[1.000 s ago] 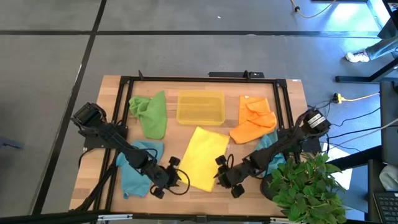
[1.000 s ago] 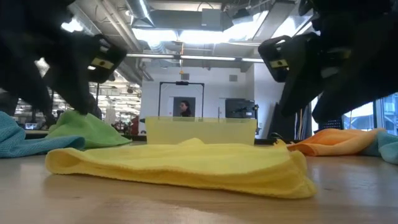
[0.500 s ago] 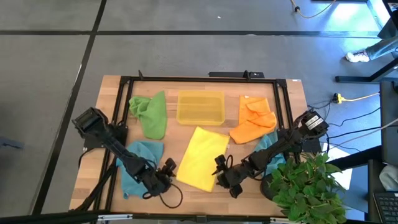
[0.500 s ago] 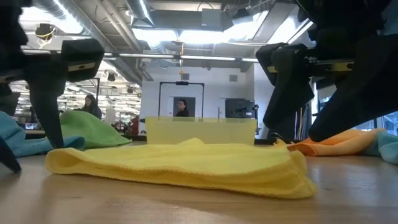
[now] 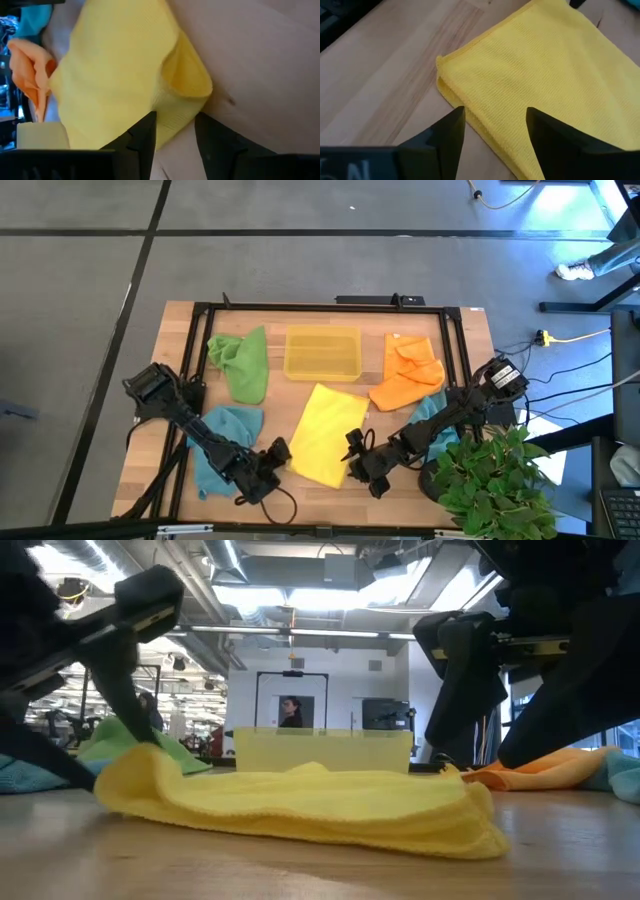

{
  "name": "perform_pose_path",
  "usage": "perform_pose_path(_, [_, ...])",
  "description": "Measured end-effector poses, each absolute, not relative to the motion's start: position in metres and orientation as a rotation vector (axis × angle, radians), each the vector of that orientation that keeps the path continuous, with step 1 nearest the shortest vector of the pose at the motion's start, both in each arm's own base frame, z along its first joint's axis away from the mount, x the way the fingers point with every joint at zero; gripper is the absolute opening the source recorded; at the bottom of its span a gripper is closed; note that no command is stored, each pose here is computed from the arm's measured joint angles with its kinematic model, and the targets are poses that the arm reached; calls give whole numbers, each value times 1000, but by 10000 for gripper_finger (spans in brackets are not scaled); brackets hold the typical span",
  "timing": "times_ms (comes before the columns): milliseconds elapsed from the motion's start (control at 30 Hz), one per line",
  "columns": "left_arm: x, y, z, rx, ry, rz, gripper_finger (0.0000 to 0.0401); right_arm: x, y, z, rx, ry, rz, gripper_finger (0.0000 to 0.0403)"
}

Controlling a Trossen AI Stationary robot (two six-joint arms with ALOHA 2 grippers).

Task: Fold microfiber towels
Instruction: Fold the yellow towel

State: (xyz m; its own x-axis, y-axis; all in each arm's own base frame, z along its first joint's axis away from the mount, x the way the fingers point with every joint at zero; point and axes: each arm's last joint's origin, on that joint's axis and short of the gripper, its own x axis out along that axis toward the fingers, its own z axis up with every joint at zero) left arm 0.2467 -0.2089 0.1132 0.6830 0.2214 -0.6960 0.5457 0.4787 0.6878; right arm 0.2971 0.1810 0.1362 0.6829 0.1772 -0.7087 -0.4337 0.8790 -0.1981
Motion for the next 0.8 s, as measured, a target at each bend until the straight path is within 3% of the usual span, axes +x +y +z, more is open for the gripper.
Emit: perform_pose_path(800, [238, -222, 116, 1108, 766, -203, 128, 297, 181, 136, -366, 747, 350, 213])
